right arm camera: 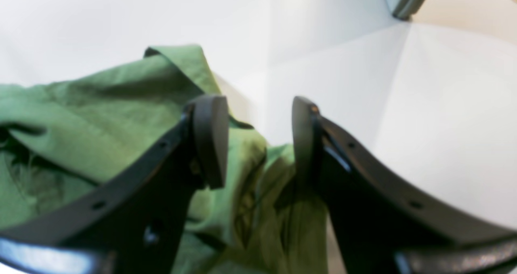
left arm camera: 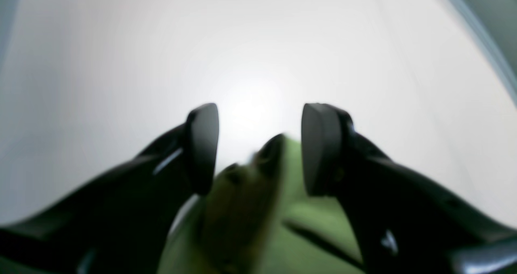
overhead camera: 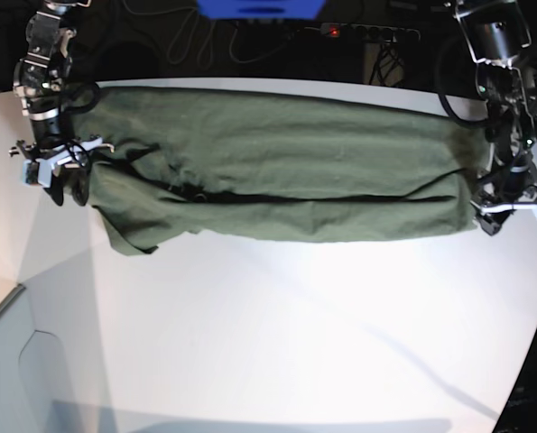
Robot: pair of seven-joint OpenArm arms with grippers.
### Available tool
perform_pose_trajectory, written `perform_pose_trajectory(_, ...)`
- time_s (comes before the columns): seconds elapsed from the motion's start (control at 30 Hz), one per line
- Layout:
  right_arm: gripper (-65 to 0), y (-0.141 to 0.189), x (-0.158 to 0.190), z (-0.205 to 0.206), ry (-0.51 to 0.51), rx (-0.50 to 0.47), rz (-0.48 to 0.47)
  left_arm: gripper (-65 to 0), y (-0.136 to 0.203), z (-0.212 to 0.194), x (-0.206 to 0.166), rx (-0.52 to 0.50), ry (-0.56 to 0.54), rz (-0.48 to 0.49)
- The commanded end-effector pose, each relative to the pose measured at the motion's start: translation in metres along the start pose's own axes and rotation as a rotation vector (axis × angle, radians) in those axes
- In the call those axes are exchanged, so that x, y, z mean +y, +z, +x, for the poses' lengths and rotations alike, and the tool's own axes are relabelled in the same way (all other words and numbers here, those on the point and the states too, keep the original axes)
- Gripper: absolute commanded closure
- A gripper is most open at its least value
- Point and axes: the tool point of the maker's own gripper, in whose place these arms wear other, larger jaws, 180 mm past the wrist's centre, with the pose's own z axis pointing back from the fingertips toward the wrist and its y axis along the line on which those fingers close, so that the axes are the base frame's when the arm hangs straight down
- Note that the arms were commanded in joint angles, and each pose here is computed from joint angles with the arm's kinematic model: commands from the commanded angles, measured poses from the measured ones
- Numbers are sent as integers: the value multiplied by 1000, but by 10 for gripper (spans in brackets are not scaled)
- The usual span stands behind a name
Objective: Layout the t-shirt on the table in an organized manner, then fold the t-shirt properly
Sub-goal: 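Lift the hem with both grippers and fold it over toward the collar, then open both grippers and move them to the folded shirt's lower edge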
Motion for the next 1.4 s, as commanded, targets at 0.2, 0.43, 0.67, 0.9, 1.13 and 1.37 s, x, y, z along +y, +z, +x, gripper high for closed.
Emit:
perform_pose_trajectory(0.2,-261,-2,-7,19,14,-62,-4,-317,-21,-2,-31,29,-62,-70)
perform_pose_trajectory(0.43,-261,-2,-7,20,16,-63,-4,-317,-23,-4,-34,33,-62,-75)
perform_pose_trajectory(0.67,-261,-6,-7,27,17,-81,-4,-317,-34,-3,-39,43,-40,-71)
perform_pose_trajectory(0.9,-260,-7,-5,57,54,-152,0,-315,-40,8,-52,22,-31,-91)
perform_pose_trajectory(1.13,-262,-23,-3,79,61,-183,4,-203,-48,-12,-38,82,-3,-46)
perform_pose_trajectory(1.37,-263,-49,-8,93,74,-115,-3,-98,-48,-20,-34,102,5,-35)
